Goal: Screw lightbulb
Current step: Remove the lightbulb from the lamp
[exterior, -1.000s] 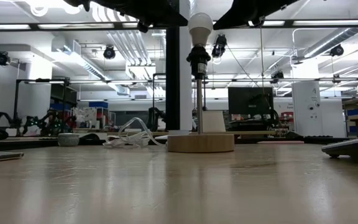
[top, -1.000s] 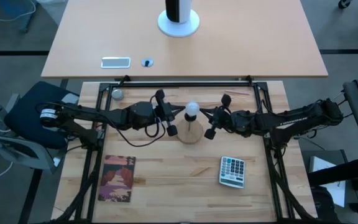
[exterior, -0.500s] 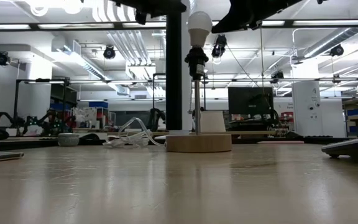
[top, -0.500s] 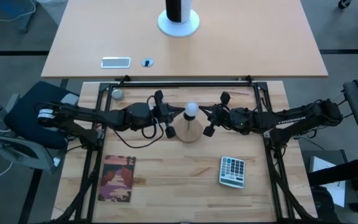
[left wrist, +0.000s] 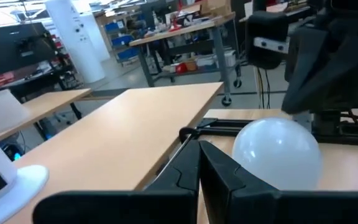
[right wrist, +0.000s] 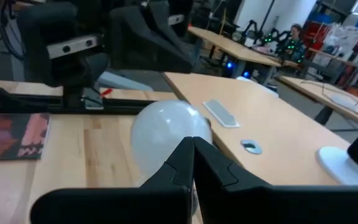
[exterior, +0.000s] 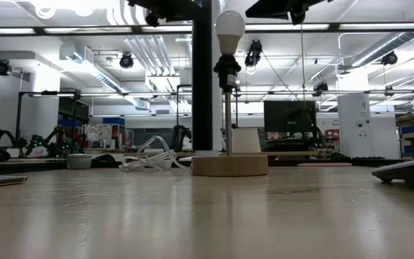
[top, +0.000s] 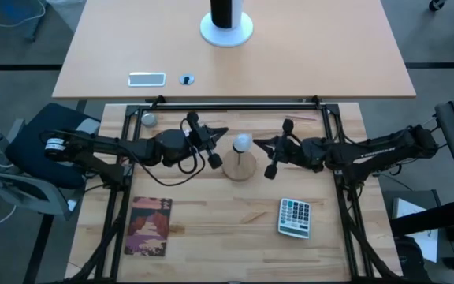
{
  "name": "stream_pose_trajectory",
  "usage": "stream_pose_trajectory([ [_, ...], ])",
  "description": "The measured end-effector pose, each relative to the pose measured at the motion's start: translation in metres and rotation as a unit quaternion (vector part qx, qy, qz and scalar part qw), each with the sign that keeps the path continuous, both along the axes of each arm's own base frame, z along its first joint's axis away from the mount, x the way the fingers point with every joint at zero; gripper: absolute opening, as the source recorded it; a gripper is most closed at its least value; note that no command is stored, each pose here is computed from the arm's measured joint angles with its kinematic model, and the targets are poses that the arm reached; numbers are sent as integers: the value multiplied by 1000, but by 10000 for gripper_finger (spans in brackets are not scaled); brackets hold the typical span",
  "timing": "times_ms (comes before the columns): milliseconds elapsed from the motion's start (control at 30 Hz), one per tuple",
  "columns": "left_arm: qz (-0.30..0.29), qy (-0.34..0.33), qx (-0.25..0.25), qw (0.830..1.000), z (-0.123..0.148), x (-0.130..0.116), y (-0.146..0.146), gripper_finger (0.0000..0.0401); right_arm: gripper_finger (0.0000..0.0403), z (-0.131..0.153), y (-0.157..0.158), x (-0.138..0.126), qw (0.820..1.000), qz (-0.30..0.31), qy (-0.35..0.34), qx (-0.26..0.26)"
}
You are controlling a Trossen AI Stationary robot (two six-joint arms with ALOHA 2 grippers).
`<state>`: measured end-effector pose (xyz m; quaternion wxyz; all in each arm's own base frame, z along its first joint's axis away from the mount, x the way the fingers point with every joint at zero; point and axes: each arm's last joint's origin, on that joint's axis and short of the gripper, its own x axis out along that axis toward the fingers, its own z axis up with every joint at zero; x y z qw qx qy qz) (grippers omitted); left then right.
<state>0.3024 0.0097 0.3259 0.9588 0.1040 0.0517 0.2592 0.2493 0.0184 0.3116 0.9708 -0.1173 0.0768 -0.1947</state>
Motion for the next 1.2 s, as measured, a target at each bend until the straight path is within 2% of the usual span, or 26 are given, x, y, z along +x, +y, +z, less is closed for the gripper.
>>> stream_pose_trajectory([
  [133, -14, 4, -7, 1000, -1, 0, -1, 0, 0, -7, 1, 7, 1000, 0, 13, 1],
  [367, -68, -1, -63, 996, -6, 2, -5, 0, 0, -15, 1, 14, 1000, -5, 23, -3],
  [633, -60, 3, -90, 994, -9, 1, -5, 0, 0, -14, 1, 14, 1000, -7, 26, -3],
  [767, -26, 35, -96, 994, -16, -1, -4, 0, 0, -15, 1, 7, 999, -10, 38, 18],
  [967, -20, 49, -103, 993, -20, -1, -4, 0, 0, -19, -2, -2, 997, -19, 60, 39],
  [1100, -19, 58, -102, 993, -25, 3, -4, 0, 1, -29, -8, 6, 996, -24, 81, 32],
  [1200, -26, 71, -103, 992, -33, 8, -4, 0, 20, -37, -11, 14, 995, -22, 94, 30],
])
